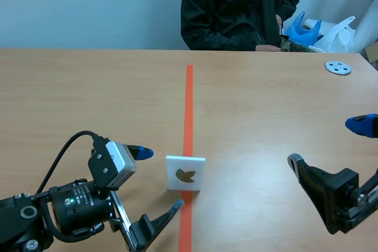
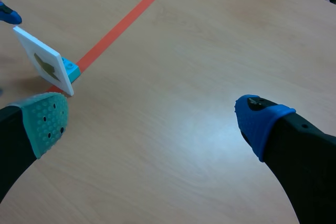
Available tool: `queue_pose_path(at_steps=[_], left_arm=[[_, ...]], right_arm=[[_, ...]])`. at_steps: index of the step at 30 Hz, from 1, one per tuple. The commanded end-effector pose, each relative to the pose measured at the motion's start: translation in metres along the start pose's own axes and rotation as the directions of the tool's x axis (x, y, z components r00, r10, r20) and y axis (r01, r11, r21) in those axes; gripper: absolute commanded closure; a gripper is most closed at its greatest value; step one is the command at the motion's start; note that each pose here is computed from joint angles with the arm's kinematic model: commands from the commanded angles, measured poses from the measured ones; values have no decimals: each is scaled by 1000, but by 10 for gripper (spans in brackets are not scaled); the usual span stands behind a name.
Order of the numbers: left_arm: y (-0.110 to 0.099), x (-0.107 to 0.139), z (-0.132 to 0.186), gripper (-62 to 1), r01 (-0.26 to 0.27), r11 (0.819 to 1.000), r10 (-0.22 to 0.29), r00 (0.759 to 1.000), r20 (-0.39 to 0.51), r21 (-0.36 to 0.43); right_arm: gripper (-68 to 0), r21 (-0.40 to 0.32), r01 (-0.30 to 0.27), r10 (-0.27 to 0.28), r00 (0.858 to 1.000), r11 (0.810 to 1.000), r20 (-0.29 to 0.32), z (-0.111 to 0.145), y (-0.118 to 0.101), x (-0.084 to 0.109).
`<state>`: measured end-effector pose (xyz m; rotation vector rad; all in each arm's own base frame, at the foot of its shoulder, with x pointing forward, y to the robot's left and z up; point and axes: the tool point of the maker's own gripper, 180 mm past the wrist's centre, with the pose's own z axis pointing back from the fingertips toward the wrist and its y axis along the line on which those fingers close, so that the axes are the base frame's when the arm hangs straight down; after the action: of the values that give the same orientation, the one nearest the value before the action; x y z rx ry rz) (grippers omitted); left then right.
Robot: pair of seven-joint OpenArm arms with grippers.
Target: Sort the leaf by its shape. The table is split by an orange tape line. A compound leaf with several leaflets goes to the left side, a simple leaf with one blade goes to the right side. Return to the home posture when a red brick is placed on the table.
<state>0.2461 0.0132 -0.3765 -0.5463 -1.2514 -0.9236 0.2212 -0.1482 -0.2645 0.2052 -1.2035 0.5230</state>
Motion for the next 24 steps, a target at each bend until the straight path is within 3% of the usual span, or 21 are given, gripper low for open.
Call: queue_pose_path(at_steps=[1,18,22,24], left_arm=[[3,5,-5,-623,-10,1000,10,1000,24,6],[-12,11,-44,-623,-15,999,18,998,64,-44],[-13,10,-43,-469,-13,999,16,998,59,-45],[-13,10,-43,-428,-13,999,16,998,60,-46]], right_arm=[[-679,-4,-7,7,1000,1000,26,-2,-3,8],[-679,-4,-7,7,1000,1000,26,-2,-3,8],[-679,-4,-7,7,1000,1000,26,-2,-3,8],[-679,-4,-7,7,1000,1000,26,-2,-3,8]])
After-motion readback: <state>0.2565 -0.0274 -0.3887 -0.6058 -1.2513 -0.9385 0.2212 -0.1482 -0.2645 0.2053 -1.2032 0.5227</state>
